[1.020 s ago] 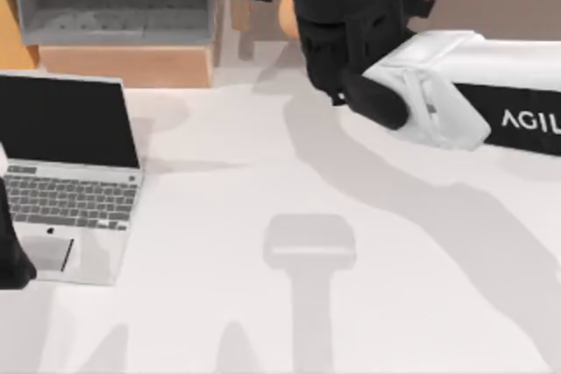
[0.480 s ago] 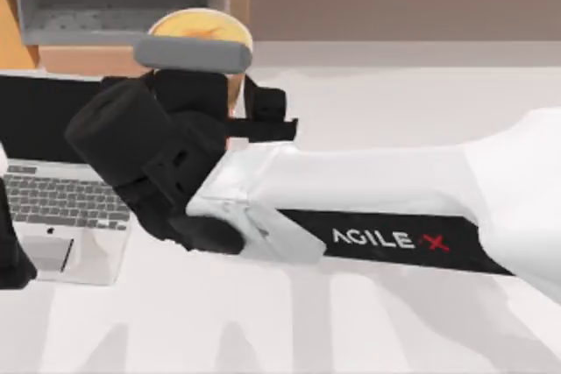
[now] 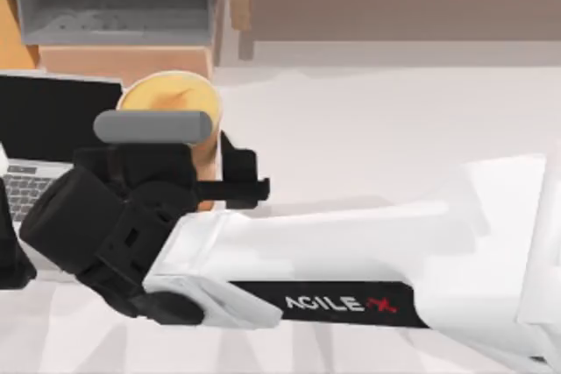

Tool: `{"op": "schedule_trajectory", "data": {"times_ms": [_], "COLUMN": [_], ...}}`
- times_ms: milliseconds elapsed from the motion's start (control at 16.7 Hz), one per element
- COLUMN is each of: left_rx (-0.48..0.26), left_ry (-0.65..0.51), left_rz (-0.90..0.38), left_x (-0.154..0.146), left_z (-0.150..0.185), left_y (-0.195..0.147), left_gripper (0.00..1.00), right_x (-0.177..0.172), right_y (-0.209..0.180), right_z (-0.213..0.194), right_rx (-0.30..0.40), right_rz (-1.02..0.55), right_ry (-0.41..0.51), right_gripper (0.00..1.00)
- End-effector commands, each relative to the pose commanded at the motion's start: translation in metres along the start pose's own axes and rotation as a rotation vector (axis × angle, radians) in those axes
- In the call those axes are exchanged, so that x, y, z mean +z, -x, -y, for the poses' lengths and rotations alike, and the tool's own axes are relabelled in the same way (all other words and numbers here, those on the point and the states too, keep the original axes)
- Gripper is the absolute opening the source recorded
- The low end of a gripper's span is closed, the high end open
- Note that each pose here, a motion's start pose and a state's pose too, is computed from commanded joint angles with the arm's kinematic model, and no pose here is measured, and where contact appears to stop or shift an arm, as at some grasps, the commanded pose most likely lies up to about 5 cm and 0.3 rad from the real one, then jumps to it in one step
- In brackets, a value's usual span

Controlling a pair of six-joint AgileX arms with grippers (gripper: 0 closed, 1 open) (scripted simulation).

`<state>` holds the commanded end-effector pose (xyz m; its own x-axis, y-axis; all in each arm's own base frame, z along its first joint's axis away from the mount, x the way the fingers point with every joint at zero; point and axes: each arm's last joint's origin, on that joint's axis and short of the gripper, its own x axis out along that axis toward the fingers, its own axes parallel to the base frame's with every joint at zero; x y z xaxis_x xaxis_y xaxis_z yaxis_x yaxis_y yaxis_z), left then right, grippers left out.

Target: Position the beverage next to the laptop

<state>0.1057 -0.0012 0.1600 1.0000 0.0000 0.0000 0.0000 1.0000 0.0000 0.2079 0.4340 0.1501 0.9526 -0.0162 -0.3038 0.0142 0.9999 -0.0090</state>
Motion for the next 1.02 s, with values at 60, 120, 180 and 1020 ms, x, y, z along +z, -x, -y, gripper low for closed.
{"op": "schedule_trajectory", "data": {"times_ms": [60,120,180,1020], "left_rx": [0.0,0.0,0.0,0.0], "left_ry": [0.0,0.0,0.0,0.0], "left_rz": [0.0,0.0,0.0,0.0], "left_x": [0.0,0.0,0.0,0.0], "left_z": [0.0,0.0,0.0,0.0], "left_y": [0.0,0.0,0.0,0.0], "left_gripper": [1.0,1.0,1.0,1.0], "right_x": [0.0,0.0,0.001,0.006], "right_y": [0.0,0.0,-0.001,0.042], "right_z": [0.0,0.0,0.001,-0.023], "right_rx": [0.0,0.0,-0.002,0.148], "right_rz": [0.0,0.0,-0.001,0.063], "right_ry": [0.0,0.0,-0.003,-0.119], "right_gripper": [0.0,0.0,0.0,0.0]}}
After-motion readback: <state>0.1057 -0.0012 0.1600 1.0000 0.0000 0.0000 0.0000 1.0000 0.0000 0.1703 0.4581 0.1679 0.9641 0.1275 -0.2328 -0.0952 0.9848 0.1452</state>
